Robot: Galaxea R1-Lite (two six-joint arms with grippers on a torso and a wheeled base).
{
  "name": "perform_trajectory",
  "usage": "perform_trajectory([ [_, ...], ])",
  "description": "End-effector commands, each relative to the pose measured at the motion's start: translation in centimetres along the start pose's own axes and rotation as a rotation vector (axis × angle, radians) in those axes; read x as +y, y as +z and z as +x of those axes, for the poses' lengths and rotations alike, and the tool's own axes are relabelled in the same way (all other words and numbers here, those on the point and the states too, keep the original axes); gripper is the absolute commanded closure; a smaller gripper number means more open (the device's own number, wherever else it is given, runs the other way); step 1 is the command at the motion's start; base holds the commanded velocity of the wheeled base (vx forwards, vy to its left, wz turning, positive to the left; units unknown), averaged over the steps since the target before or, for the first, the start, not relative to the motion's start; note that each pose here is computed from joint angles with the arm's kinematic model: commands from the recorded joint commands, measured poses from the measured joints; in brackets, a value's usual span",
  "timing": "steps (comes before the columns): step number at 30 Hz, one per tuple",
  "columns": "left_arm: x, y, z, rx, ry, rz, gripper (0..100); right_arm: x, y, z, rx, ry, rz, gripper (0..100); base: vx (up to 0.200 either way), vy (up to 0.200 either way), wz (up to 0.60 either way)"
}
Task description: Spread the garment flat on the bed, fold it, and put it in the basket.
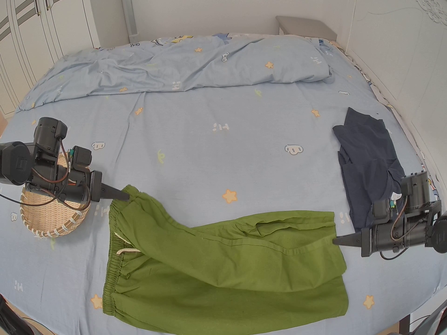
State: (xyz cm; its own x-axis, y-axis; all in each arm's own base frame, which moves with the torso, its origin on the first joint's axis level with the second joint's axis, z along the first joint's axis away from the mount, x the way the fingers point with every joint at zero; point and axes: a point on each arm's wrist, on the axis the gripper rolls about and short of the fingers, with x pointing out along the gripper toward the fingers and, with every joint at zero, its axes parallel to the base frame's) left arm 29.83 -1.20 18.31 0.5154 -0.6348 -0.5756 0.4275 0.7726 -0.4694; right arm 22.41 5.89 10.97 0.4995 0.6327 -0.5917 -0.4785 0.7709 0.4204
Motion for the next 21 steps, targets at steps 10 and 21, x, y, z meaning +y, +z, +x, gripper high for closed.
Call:
perform_trajectory([
  [10,0.9,2.6,0.2,-0.18,0.01,0.002,100,0.0,9.2,-1.0,-0.228,-0.015,-0.062,100,0.0,0.0,0.0],
  [21,3.2,3.9,0.0,-0.273,0.038,-0.023,100,-0.9,15.5,0.3,-0.316,-0.041,-0.106,100,0.0,0.0,0.0],
])
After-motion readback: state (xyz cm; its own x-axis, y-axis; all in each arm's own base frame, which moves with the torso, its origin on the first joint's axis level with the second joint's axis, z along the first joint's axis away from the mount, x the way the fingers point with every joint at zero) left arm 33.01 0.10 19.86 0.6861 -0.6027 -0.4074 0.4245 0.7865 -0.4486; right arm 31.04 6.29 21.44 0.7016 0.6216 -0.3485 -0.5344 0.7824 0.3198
